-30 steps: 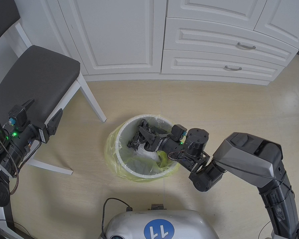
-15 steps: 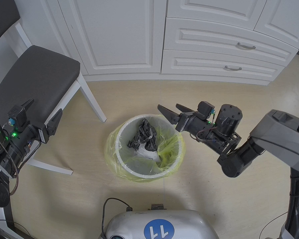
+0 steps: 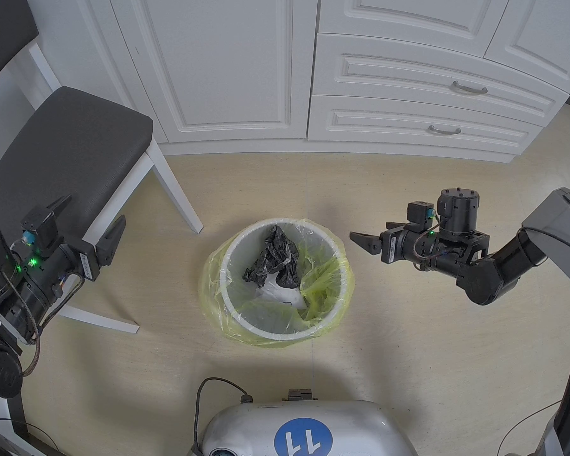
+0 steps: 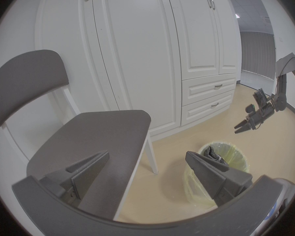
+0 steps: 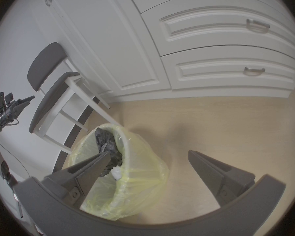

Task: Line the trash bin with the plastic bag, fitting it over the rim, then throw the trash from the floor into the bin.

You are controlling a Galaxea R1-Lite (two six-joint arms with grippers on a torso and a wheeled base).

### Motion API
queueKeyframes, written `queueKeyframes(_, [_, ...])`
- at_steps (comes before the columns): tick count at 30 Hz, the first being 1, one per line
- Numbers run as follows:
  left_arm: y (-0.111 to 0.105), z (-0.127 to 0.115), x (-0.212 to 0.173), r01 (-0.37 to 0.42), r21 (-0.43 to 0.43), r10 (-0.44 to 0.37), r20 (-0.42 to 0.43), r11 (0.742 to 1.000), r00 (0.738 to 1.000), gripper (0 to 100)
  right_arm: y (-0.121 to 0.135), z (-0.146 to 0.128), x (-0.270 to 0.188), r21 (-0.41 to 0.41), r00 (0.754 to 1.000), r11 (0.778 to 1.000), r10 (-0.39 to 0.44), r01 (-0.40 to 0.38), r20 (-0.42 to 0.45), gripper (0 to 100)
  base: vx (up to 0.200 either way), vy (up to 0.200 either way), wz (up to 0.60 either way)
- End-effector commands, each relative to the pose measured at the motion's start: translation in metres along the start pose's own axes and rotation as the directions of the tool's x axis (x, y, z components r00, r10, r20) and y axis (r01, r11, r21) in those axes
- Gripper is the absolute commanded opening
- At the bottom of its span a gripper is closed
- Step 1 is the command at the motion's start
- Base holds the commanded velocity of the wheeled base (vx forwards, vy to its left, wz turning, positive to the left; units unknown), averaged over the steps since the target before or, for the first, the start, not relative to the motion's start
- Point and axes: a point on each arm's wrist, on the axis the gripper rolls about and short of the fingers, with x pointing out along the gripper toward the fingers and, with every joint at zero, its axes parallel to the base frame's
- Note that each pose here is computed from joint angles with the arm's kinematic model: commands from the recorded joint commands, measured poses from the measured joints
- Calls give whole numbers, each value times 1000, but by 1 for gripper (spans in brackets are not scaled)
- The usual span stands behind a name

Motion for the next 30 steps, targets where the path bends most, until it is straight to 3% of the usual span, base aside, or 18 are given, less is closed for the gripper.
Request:
queueKeyframes(1, [-11, -15, 10, 46, -16, -47, -54, 999, 997, 100, -3, 22, -15, -11, 997, 999, -30, 31, 64, 100, 0, 0, 0])
queueKeyframes(7, [-15, -14, 10, 63, -16, -63, -8, 998, 998, 100, -2, 32, -53, -33, 976, 983, -176, 181, 126, 100, 0, 0, 0])
queueKeyframes(12, [-15, -11, 8, 97, -39, -96, 20, 995, 995, 100, 4, 27, -76, -60, 958, 967, -234, 246, 164, 100, 0, 0, 0])
queueKeyframes(15, [-23, -11, 5, 158, -73, -156, 27, 985, 987, 100, 11, 25, -86, -68, 945, 958, -260, 278, 201, 100, 0, 0, 0])
queueKeyframes(17, [-38, -17, 1, 247, -124, -248, 9, 961, 969, 100, 20, 18, -91, -66, 936, 949, -290, 308, 198, 100, 0, 0, 0])
queueKeyframes(18, [-38, -17, 1, 247, -124, -248, 9, 961, 969, 100, 20, 18, -91, -66, 936, 949, -290, 308, 198, 100, 0, 0, 0])
queueKeyframes(19, [-58, -29, 2, 334, -171, -346, -45, 927, 937, 100, 22, 12, -90, -66, 934, 944, -305, 322, 187, 100, 0, 0, 0])
queueKeyframes(21, [-75, -45, 10, 369, -215, -397, -103, 904, 912, 100, 22, 10, -88, -66, 933, 943, -310, 327, 181, 100, 0, 0, 0])
queueKeyframes(23, [-83, -63, 17, 372, -236, -415, -170, 898, 894, 100, 21, 7, -85, -67, 935, 943, -311, 327, 172, 100, 0, 0, 0])
queueKeyframes(26, [-84, -68, 19, 371, -240, -417, -185, 897, 890, 100, 21, 7, -84, -67, 935, 943, -312, 327, 171, 100, 0, 0, 0])
queueKeyframes(27, [-89, -116, 36, 321, -290, -405, -309, 902, 860, 100, 19, -2, -78, -71, 939, 943, -313, 325, 141, 100, 0, 0, 0])
queueKeyframes(28, [-89, -118, 36, 319, -291, -405, -312, 902, 859, 100, 19, -2, -77, -71, 939, 943, -313, 325, 139, 100, 0, 0, 0])
queueKeyframes(30, [-87, -149, 53, 271, -309, -374, -346, 911, 861, 100, 17, -9, -71, -84, 941, 942, -315, 326, 120, 100, 0, 0, 0])
